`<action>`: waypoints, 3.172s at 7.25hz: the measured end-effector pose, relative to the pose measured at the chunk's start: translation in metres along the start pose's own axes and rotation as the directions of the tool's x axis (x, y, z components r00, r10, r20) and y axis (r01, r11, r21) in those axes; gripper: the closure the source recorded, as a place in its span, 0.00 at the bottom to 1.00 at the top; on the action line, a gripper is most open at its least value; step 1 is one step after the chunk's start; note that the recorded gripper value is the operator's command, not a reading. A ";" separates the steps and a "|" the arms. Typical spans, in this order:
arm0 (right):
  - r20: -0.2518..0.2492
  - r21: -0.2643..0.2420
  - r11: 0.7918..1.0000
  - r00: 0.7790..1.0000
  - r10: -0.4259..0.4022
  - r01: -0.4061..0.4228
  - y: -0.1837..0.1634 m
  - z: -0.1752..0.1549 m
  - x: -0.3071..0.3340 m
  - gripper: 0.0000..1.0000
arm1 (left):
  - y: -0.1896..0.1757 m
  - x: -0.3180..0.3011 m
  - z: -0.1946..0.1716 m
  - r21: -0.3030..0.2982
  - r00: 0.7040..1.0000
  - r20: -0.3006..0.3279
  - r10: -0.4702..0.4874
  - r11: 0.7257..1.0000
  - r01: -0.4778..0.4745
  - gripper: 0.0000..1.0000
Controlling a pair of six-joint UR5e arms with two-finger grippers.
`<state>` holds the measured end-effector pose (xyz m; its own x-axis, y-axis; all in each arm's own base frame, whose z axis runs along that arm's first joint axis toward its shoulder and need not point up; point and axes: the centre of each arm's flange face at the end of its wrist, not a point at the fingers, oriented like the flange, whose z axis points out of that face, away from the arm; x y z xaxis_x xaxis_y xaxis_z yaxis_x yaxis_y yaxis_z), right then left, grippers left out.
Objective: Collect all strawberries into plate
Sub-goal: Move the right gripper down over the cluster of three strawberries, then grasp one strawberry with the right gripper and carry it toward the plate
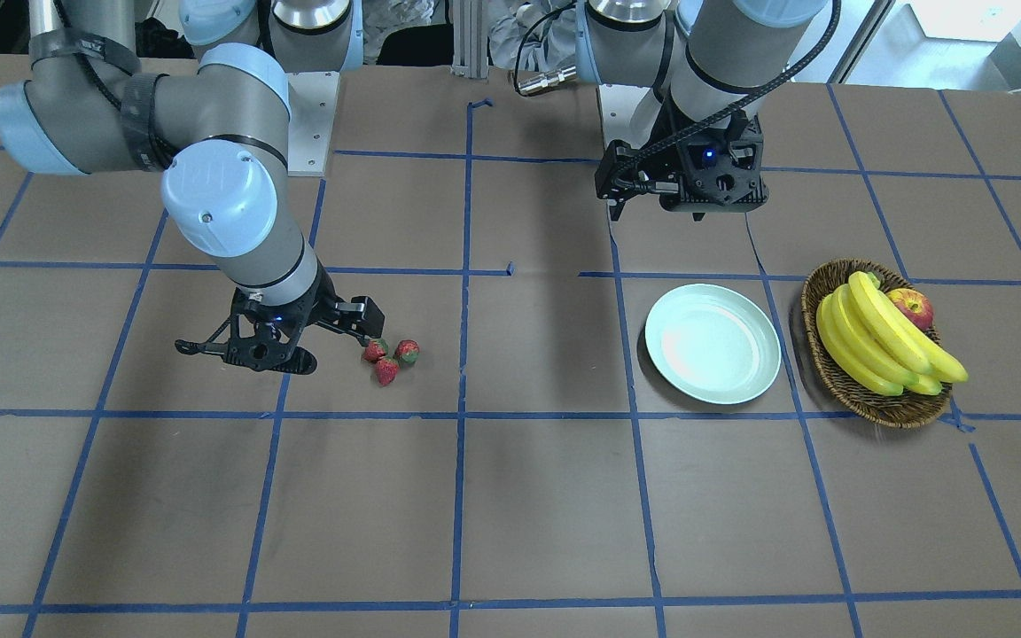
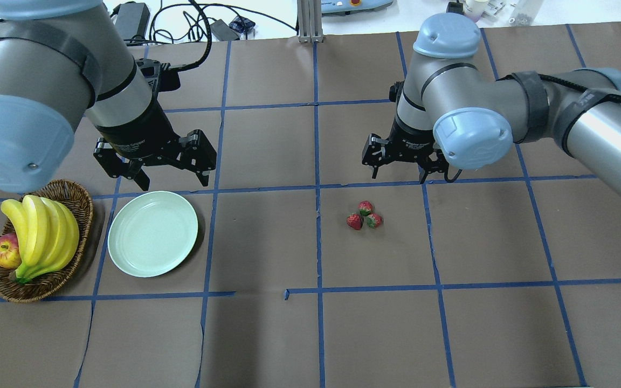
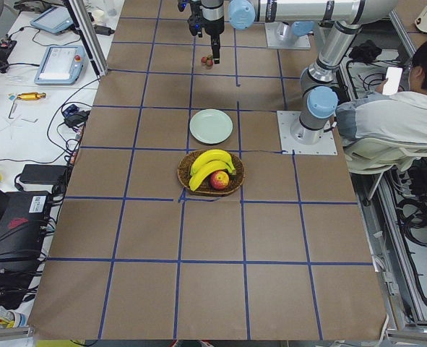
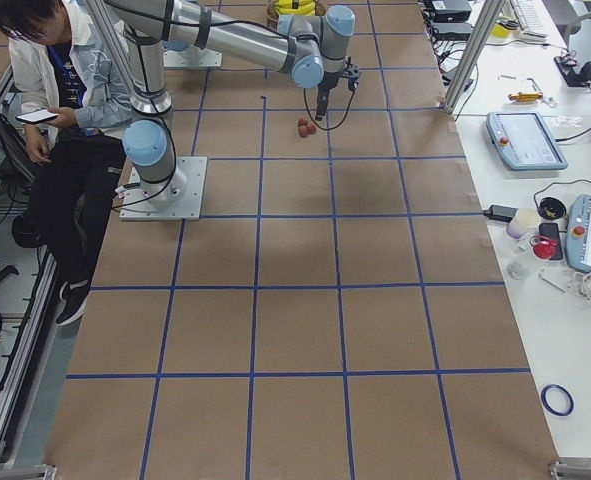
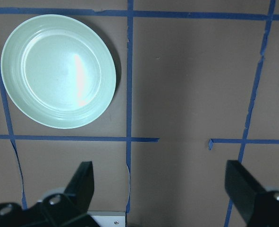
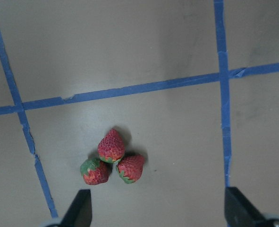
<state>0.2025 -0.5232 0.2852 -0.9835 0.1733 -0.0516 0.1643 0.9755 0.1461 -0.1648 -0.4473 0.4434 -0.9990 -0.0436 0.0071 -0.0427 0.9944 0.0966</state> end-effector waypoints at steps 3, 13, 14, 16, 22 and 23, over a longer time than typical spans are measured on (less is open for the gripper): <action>0.011 -0.050 0.996 0.997 0.070 -0.070 -0.010 0.039 -0.004 0.00 | 0.000 0.000 0.001 -0.001 1.000 0.000 0.000 1.000 0.000 0.00; 0.033 -0.088 0.985 0.988 0.149 -0.145 -0.023 0.113 -0.029 0.33 | 0.002 0.000 0.010 -0.020 1.000 0.002 0.001 1.000 -0.001 0.00; 0.031 -0.093 0.985 0.989 0.146 -0.142 -0.023 0.115 -0.029 0.54 | 0.002 0.000 0.010 -0.020 1.000 0.002 0.001 1.000 -0.001 0.00; 0.026 -0.103 0.985 0.990 0.141 -0.138 -0.022 0.117 -0.029 1.00 | 0.002 0.000 0.010 -0.020 1.000 0.002 0.001 1.000 -0.001 0.00; 0.070 -0.011 0.992 0.989 0.128 -0.127 -0.046 0.059 -0.043 1.00 | 0.002 0.000 0.009 -0.019 1.000 0.002 0.001 1.000 -0.001 0.00; 0.081 0.014 0.993 0.990 0.116 -0.117 -0.051 0.034 -0.055 1.00 | 0.002 0.000 0.009 -0.017 1.000 0.003 0.001 1.000 -0.001 0.00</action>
<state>0.2512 -0.5776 0.2466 -0.9485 0.2955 -0.1142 0.2795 0.9502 0.1377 -0.1652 -0.4446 0.4347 -0.9991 -0.0420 0.0045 -0.0412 0.9927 0.1136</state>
